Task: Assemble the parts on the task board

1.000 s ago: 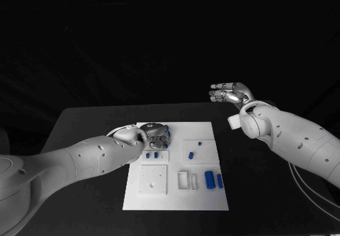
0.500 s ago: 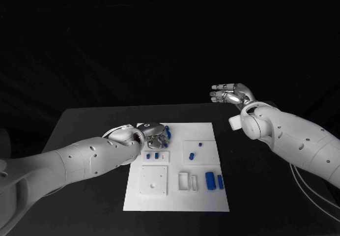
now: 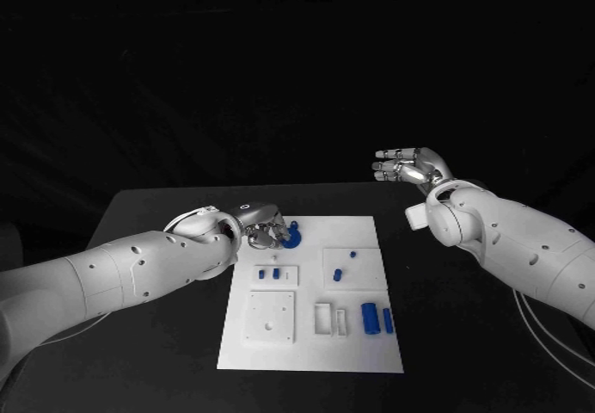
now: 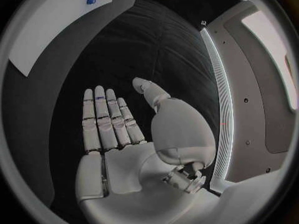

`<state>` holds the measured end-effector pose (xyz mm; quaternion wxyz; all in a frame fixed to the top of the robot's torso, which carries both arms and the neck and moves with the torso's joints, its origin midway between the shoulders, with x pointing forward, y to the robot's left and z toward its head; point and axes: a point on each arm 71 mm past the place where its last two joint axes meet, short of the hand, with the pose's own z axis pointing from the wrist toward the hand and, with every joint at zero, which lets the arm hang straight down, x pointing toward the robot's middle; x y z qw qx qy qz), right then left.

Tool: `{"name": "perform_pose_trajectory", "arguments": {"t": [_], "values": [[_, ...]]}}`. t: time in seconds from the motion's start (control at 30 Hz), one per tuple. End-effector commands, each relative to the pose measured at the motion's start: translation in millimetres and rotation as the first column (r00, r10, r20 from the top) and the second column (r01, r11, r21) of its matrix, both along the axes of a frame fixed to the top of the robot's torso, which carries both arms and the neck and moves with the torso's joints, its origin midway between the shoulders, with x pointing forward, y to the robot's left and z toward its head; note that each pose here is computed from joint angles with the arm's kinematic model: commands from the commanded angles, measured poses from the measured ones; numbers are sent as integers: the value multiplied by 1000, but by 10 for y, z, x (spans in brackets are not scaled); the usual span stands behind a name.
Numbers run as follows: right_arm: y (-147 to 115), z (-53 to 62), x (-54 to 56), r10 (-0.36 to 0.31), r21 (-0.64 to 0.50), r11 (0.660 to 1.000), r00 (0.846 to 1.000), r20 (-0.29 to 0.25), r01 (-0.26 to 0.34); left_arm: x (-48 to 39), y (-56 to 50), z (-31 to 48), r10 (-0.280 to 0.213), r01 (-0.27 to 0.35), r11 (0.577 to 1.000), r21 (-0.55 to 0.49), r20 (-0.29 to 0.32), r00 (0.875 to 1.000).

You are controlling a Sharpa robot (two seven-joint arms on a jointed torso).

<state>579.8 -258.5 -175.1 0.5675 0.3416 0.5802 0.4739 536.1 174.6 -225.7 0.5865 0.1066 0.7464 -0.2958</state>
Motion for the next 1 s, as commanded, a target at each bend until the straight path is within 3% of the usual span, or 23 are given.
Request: {"name": "perform_pose_trajectory", "arguments": {"t": [0.03,0.4,1.0], "values": [[11,1,-2,15,2,1000,1000,1,-15,5,50,-3,19,-19,1000,13,-42,999],[9,0,-2,15,2,1000,1000,1,-15,28,195,-18,45,-44,998,34,-50,998],[29,1,-1,19,4,1000,1000,2,-19,8,183,-264,43,-38,997,66,-80,996]]}}
